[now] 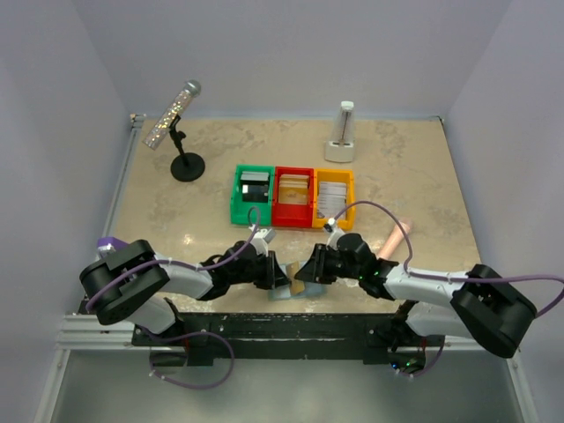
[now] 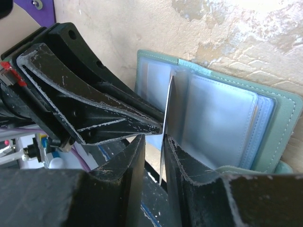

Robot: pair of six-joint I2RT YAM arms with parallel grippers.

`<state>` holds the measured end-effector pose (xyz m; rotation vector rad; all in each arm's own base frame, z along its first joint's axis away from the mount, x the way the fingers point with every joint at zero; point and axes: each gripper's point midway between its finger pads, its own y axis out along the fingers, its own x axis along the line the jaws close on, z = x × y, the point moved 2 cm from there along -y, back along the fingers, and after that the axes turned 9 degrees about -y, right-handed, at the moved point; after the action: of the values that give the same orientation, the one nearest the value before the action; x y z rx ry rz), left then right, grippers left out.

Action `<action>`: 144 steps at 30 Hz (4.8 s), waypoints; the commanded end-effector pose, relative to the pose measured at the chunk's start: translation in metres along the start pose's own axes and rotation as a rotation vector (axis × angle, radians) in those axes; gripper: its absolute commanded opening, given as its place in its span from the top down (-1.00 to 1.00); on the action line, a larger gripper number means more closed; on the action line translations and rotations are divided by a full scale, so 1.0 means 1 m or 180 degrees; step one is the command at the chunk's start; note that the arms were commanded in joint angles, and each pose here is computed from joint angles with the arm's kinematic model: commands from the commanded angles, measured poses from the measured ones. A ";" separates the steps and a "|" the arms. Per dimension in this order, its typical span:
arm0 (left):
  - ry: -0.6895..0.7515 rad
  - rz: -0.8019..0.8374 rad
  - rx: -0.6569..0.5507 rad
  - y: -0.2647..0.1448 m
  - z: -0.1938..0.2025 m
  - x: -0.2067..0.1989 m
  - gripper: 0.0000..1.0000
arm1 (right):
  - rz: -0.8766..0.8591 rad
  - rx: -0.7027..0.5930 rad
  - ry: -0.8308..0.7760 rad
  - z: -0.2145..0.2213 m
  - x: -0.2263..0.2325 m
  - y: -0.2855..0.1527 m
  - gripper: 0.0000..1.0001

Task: Take the credit cards out of the card holder
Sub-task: Remove the credit card from the card holder, then place the credit card in the storage box.

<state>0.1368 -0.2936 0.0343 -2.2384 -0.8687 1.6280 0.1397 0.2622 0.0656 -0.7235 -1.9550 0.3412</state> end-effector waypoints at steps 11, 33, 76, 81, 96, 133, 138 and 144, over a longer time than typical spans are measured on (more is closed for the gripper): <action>-0.0021 0.0084 -0.0015 0.000 0.001 -0.003 0.67 | -0.0163 0.0233 -0.0100 -0.006 0.020 0.012 0.45; -0.0009 -0.0003 -0.0048 -0.004 0.000 0.000 0.75 | 0.0149 0.0212 -0.0245 -0.005 0.007 -0.006 1.00; 0.0798 0.0748 -0.1278 -0.106 -0.102 -0.109 -0.31 | -0.0171 0.0423 -0.2109 -0.043 0.086 -0.127 1.00; 0.1240 0.1574 -0.0717 -0.117 -0.076 -0.152 -0.31 | -0.0669 0.0849 -0.2228 -0.026 0.106 -0.137 1.00; 0.1471 0.2220 0.0213 -0.107 -0.035 -0.186 -0.23 | -0.0986 0.0873 -0.2253 -0.026 0.127 -0.135 1.00; 0.1201 0.2436 0.0125 -0.102 -0.019 -0.169 1.00 | -0.0884 0.0285 -0.2239 -0.055 0.142 -0.141 0.48; 0.1168 0.2650 0.0003 -0.112 -0.019 -0.170 1.00 | -0.1150 0.0303 -0.2044 -0.053 0.149 -0.138 0.48; 0.1188 0.2779 -0.0074 -0.119 -0.018 -0.169 1.00 | -0.1216 0.0465 -0.1959 -0.049 0.149 -0.133 0.48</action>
<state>0.0819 -0.3018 0.2087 -2.8612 0.1555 1.4086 0.0899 0.2404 0.2598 -0.2124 -2.5701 0.5364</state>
